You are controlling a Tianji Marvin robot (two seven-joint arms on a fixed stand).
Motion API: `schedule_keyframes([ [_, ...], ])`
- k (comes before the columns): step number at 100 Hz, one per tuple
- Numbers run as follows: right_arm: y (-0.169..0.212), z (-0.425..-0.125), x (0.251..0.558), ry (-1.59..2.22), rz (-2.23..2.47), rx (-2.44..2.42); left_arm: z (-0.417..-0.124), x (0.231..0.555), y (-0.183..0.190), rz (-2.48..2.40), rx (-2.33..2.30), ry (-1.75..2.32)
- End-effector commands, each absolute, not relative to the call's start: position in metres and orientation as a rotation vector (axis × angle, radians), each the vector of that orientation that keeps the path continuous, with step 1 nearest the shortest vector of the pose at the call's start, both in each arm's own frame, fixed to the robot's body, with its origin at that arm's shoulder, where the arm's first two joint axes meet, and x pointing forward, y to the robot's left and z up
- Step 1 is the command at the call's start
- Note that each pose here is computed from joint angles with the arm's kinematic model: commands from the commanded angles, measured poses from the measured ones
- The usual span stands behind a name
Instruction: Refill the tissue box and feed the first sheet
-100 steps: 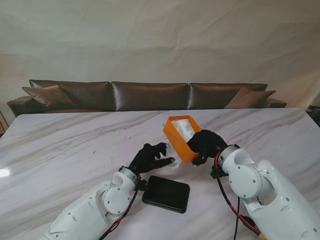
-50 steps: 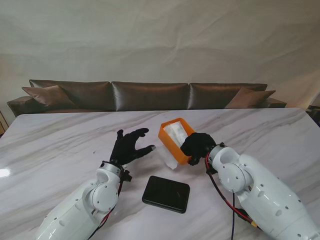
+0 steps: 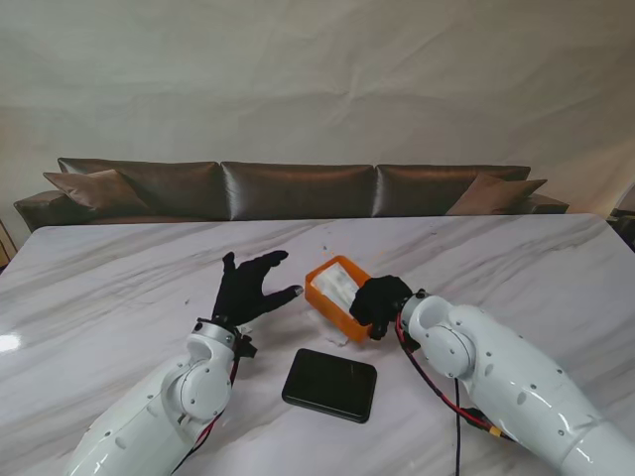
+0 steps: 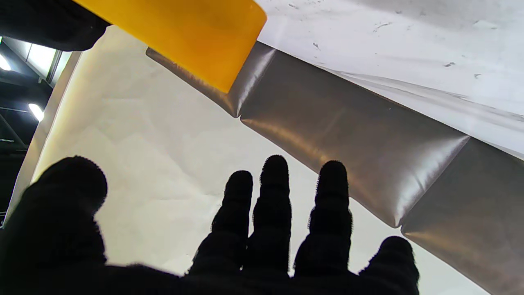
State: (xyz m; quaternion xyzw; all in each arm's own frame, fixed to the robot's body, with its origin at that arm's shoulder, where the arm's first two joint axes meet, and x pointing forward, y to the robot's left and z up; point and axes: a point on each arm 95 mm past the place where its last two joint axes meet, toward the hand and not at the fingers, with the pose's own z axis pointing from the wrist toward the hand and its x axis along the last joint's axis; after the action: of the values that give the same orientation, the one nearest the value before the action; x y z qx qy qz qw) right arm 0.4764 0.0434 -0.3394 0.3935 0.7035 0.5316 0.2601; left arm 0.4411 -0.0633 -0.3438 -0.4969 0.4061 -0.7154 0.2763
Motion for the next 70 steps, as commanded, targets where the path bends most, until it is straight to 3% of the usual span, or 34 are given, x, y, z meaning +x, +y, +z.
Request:
schedule_keyframes([
  [1,0.043,-0.34,0.481,1.919,1.413,1.035,-0.344,0.442,-0.065,-1.916,-1.346,1.107],
  [41,0.041,-0.354,0.493,1.943,1.335,0.89,-0.347,0.445,-0.064,-1.91,-1.358,1.108],
  [70,0.032,-0.335,0.487,1.855,1.369,0.812,-0.35,0.456,-0.064,-1.87,-1.376,1.112],
])
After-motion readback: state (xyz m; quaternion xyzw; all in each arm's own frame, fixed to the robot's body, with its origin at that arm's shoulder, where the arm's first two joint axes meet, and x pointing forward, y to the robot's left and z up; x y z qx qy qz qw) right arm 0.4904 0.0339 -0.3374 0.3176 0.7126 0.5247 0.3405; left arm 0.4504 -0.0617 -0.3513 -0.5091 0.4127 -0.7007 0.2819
